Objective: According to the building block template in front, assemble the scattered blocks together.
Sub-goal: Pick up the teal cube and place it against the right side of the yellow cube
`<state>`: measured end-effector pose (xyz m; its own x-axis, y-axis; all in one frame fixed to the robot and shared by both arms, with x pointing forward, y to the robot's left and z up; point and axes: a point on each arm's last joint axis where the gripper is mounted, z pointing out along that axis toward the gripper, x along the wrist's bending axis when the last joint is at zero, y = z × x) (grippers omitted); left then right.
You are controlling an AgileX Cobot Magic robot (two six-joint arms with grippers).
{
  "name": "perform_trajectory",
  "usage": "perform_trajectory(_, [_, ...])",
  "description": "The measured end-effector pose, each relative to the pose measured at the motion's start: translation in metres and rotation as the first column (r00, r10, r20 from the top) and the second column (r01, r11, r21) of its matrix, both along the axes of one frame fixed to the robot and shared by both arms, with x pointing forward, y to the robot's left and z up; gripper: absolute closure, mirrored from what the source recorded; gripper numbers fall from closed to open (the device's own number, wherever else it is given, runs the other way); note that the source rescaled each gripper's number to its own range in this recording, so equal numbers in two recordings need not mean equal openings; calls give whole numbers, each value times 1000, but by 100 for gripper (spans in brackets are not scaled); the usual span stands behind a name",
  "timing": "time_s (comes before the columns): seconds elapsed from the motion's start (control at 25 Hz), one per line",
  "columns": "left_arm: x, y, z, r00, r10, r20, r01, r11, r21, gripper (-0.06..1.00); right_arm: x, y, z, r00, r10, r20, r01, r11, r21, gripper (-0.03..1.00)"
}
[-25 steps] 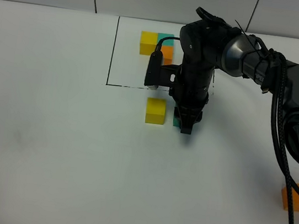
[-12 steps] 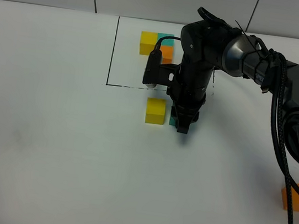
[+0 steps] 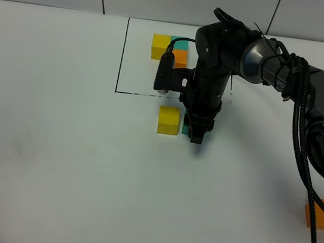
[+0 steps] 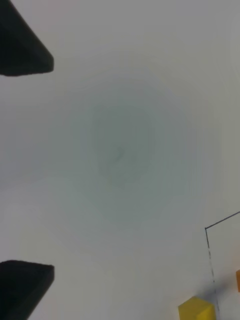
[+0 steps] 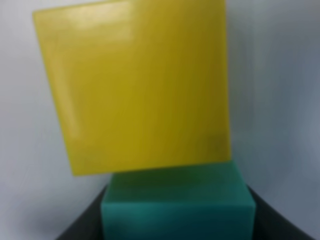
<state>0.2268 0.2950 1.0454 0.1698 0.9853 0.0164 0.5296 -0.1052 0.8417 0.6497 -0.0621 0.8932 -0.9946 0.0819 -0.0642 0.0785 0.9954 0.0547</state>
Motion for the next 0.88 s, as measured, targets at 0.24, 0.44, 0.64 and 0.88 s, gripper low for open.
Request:
perform_trajectory(0.24, [0,0,0,1000,0,0,0,1000,0,19,-2,-1,0,1000,2,-25,-2,1000,-13,96])
perform_trajectory(0.44, [0,0,0,1000,0,0,0,1000,0,19,-3,-1,0,999,18,-31,-18,1000,-18,96])
perform_trajectory(0.64, [0,0,0,1000,0,0,0,1000,0,19,-2,-1,0,999,18,-27,-18,1000,-15,96])
perform_trajectory(0.88, [0,0,0,1000,1,0,-1,1000,-1,19,-2,-1,0,1000,17,-22,-17,1000,-10,96])
